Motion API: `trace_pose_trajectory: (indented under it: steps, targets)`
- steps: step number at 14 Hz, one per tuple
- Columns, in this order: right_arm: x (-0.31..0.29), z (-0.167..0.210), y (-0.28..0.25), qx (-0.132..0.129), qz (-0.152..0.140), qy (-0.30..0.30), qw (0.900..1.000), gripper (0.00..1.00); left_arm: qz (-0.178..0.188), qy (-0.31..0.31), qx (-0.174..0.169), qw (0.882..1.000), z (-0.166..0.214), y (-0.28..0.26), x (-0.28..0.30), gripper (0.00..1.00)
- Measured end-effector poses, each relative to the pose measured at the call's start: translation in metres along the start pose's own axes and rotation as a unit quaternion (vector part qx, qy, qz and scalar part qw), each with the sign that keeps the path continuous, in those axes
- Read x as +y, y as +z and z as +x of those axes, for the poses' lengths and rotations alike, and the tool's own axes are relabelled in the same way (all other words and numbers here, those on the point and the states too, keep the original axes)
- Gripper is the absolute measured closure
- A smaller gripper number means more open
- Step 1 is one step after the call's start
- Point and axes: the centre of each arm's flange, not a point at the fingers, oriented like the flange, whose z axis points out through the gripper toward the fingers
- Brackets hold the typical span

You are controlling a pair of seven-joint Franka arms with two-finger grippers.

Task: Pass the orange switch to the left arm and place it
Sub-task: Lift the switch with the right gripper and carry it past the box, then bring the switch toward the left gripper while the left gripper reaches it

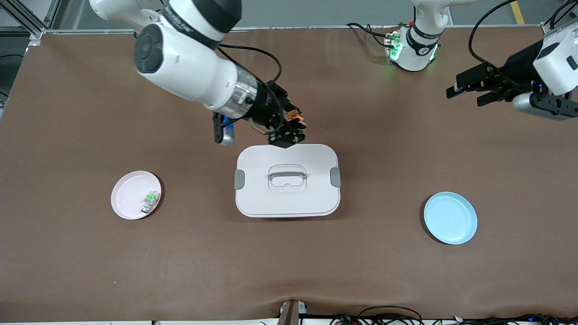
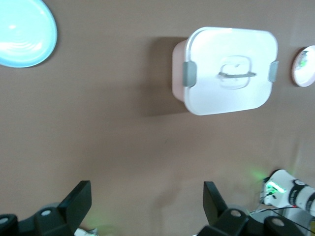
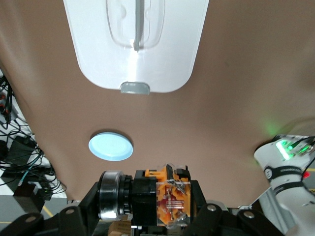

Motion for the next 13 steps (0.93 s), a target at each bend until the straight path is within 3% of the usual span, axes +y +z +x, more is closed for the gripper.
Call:
trace_pose_trajectory:
  steps: [4,6,11,13]
  targets:
    - [0.007,-0.025,0.032,-0.017,-0.004,0.051,0.999,0.27,-0.074,0.003,0.028,0.997,0.020,0.007,0.015,0.00]
    - [0.010,-0.040,0.049,-0.033,0.007,0.069,0.997,0.27,-0.104,0.008,0.031,0.994,0.031,0.020,0.029,0.00]
    - [0.020,-0.065,0.063,-0.068,0.013,0.098,0.993,0.27,-0.132,0.024,0.018,0.991,0.044,0.058,0.062,0.00]
    - [0.021,-0.069,0.059,-0.077,0.017,0.102,0.992,0.27,-0.139,0.026,0.010,0.990,0.046,0.065,0.067,0.07]
